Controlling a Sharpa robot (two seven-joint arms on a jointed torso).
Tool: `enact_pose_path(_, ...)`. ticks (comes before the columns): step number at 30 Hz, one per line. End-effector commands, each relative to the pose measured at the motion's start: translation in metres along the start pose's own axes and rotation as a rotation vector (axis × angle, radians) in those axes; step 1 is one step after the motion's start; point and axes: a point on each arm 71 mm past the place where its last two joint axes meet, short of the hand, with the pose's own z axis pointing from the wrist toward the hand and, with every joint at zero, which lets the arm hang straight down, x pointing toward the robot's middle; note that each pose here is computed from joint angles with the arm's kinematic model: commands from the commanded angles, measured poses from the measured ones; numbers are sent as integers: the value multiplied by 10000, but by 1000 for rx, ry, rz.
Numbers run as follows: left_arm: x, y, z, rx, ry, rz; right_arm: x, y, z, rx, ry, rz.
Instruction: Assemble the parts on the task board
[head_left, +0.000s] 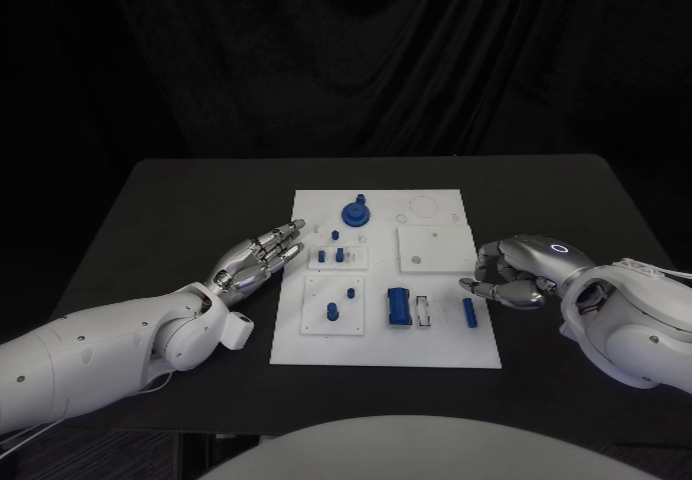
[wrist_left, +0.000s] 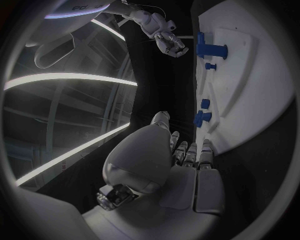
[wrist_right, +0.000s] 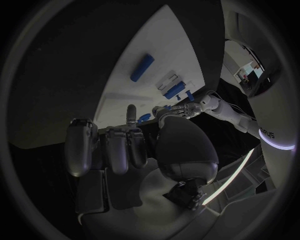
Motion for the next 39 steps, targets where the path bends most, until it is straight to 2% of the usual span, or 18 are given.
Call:
enact_pose_path(1,7,-126,-26,175,-27,95,47,-100,-41,107,87,1)
enact_pose_path(6,39,-182,-76,220,-16,167,82,-177,-76,160,134,1)
enact_pose_path(14,40,-238,-161,242,-15,204,144,-181,-79,206,180,-11)
enact_pose_path(20,16,-263,-215,248,-23,215,232,-125,-68,201,197,-10)
enact_pose_path(28,-19,-278,-264,246,-31,221,342,-20,-63,177,186,-32)
enact_pose_path(34,-35,-262,-262,231,-26,214,361,34,-44,160,166,-44)
enact_pose_path(39,-37,-241,-242,217,-17,206,383,56,-13,155,174,-59)
